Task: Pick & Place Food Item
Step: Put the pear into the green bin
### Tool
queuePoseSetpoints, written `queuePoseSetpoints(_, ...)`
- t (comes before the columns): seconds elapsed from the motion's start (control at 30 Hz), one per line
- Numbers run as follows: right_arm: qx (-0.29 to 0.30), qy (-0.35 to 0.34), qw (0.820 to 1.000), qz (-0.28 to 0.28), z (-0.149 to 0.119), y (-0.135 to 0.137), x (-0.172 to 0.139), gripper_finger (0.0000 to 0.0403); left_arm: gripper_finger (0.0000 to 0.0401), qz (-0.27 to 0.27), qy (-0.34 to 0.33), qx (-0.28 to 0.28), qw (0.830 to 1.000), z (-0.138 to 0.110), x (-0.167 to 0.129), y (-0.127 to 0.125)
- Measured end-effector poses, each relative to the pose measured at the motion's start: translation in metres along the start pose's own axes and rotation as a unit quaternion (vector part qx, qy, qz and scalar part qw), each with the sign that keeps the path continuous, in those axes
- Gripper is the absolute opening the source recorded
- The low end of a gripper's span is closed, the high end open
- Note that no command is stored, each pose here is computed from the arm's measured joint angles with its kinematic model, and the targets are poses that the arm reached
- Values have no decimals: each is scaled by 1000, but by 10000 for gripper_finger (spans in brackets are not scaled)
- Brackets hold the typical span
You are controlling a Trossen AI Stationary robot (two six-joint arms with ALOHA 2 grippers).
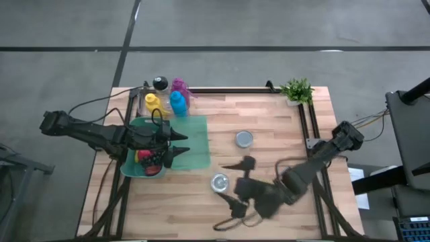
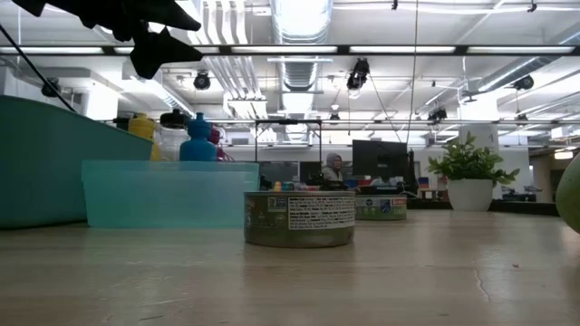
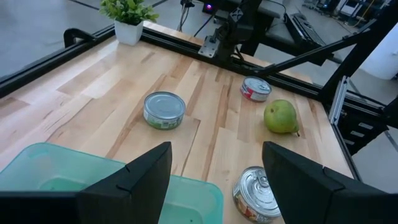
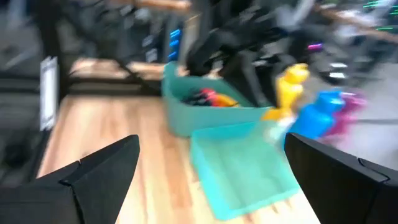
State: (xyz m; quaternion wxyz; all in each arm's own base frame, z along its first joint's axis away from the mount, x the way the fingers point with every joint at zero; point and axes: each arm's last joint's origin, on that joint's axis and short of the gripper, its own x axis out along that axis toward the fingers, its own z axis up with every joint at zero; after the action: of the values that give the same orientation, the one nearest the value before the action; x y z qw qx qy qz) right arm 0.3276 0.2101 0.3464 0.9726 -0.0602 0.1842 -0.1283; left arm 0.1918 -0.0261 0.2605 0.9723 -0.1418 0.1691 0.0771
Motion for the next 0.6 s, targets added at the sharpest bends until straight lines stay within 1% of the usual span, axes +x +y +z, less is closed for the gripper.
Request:
queuePoseSetpoints(0.07, -28, 16, 999, 40, 1, -7, 11, 399, 254, 0, 0, 0, 1000, 0, 0, 0)
queuePoseSetpoints(0.13, -41, 26, 997, 58, 2, -14, 18, 399, 254, 0, 0, 0, 1000, 0, 0, 0)
queuePoseSetpoints(0.23, -40, 50, 996, 61, -1, -21, 24, 399, 254, 0, 0, 0, 1000, 0, 0, 0)
queuePoseSetpoints(0.33, -39, 108, 992, 45, -13, -26, 23, 399, 254, 0, 0, 0, 1000, 0, 0, 0)
queuePoseSetpoints(0.4, -21, 149, 988, 36, -22, -29, 21, 399, 254, 0, 0, 0, 1000, 0, 0, 0)
queuePoseSetpoints(0.53, 58, 203, 977, 37, -28, -33, 10, 399, 254, 0, 0, 0, 1000, 0, 0, 0)
queuePoseSetpoints(0.6, 85, 230, 969, 33, -30, -36, 1, 399, 254, 0, 0, 0, 1000, 0, 0, 0)
